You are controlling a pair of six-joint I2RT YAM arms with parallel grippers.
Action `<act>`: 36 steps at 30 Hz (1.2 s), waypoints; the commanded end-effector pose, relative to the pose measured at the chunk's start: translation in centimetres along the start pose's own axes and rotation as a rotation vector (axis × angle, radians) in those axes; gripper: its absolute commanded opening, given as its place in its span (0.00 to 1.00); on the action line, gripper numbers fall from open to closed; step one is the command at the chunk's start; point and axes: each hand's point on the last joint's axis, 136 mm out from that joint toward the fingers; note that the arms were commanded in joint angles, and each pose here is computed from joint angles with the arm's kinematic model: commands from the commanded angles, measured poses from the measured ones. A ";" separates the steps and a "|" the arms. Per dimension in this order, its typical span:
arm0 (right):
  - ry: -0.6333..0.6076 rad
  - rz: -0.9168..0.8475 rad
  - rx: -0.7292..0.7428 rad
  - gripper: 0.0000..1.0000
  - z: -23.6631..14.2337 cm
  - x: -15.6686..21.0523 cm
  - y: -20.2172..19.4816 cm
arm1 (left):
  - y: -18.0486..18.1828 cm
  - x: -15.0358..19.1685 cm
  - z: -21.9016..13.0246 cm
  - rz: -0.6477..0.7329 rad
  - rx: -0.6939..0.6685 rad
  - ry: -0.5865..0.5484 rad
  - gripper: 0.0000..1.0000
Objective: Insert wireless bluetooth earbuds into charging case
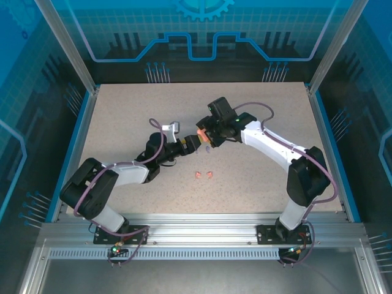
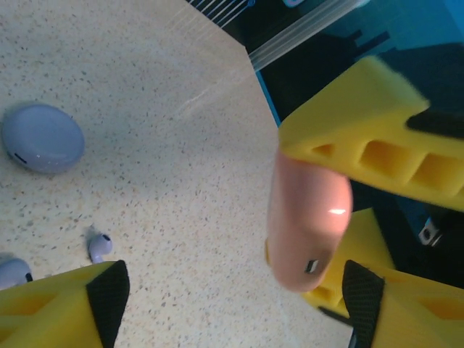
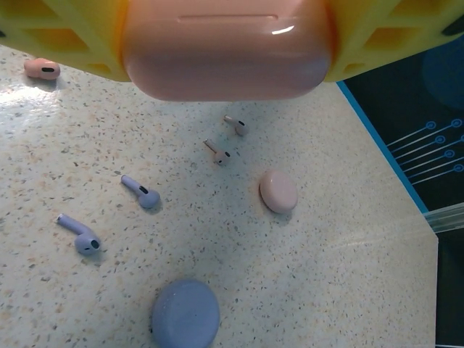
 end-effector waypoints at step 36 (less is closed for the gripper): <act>0.029 0.009 0.030 0.60 1.3 2.4 0.3 | 0.5 -0.6 1.6 -0.044 0.034 -0.126 0.43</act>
Point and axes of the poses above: each hand's point on the last joint's axis, 136 mm out from that joint toward the fingers, its own z axis out along the fingers, its own y axis along the line the jaws close on, x = y × z, and after that the axes turned 6 degrees about z, right-handed
